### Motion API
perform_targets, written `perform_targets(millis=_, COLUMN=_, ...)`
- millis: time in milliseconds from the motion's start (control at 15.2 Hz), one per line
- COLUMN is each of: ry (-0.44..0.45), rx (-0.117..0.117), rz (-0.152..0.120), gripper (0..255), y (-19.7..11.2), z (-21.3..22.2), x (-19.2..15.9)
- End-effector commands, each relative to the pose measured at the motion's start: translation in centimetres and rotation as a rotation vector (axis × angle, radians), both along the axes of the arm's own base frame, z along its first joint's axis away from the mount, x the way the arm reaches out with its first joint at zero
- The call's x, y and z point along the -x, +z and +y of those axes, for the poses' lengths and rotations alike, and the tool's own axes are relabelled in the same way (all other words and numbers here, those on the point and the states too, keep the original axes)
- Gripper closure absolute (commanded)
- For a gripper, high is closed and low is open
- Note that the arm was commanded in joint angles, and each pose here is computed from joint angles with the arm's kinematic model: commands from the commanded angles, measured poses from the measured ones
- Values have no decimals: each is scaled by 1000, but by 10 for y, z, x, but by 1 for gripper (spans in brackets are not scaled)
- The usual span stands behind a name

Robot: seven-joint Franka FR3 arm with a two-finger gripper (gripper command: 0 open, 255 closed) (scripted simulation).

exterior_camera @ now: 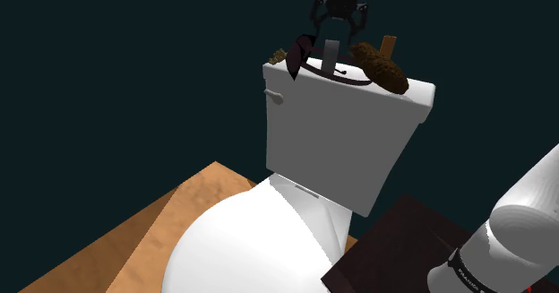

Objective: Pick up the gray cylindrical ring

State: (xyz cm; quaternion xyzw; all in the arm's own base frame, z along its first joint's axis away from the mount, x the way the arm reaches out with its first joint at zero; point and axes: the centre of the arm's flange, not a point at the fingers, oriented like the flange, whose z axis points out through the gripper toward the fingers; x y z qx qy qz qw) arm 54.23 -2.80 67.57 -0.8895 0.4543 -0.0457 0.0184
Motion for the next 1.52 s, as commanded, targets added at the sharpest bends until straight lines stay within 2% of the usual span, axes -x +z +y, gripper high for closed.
perform_targets(millis=0, ry=-13, rx=0, rz=-1, gripper=0, y=-8, z=-1, x=-1)
perform_targets(millis=396, ry=-13, rx=0, rz=-1, gripper=0, y=-32, z=-1, x=-1)
perform_targets(millis=462, ry=-13, rx=0, rz=-1, gripper=255, y=-31, z=-1, x=-1)
perform_targets(millis=1056, ry=-13, rx=0, rz=-1, gripper=255, y=-32, z=-1, x=-1)
perform_targets(millis=1452, ry=-13, rx=0, rz=-1, gripper=255, y=0, z=-1, x=-1)
